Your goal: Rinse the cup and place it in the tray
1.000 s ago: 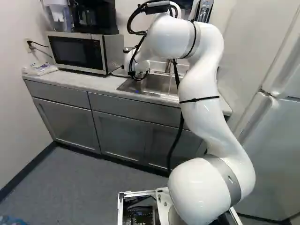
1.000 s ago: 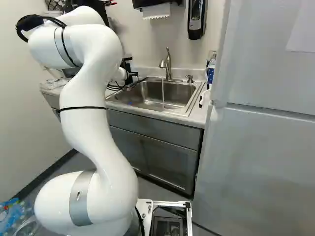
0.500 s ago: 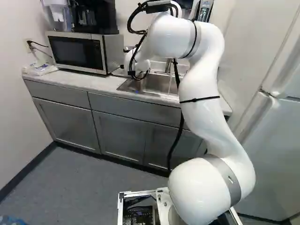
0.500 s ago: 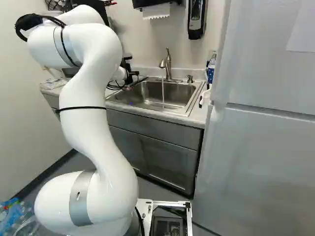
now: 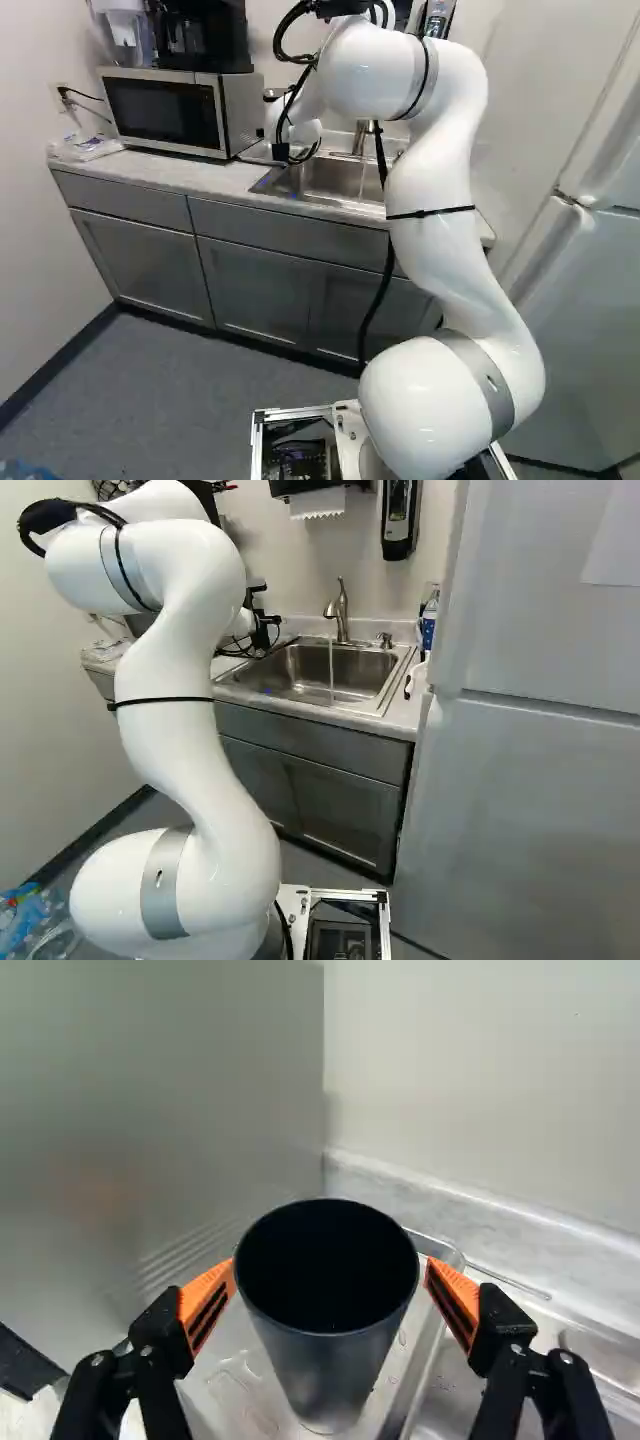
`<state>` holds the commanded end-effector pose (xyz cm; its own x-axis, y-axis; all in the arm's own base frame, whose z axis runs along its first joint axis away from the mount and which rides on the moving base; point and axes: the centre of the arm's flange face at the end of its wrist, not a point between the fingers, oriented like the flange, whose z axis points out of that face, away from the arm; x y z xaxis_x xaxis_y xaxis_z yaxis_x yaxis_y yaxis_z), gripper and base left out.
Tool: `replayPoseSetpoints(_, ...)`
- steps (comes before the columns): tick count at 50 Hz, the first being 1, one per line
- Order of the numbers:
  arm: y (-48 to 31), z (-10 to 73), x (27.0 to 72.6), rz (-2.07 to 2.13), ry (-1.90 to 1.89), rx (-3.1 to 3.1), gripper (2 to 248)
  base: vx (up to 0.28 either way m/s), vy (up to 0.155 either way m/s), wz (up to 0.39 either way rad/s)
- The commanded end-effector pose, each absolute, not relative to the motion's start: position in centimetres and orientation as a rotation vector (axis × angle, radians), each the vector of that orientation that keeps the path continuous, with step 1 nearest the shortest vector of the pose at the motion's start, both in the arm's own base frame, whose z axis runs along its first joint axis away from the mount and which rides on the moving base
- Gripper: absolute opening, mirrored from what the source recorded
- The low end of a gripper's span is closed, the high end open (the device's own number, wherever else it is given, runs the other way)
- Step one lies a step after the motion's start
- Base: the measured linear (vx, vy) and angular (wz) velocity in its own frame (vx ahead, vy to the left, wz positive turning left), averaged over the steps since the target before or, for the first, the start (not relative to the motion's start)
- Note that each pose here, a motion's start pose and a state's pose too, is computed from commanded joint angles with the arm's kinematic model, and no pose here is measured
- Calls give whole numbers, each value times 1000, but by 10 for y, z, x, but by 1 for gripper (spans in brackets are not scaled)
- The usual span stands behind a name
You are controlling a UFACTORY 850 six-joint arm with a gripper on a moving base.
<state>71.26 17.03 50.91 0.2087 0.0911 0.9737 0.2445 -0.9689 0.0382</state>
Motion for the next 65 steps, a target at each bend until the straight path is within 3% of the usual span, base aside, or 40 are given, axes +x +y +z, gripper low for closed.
replayPoseSetpoints(65,169,585,708,-2005,-311,-2223,247,0,0,0)
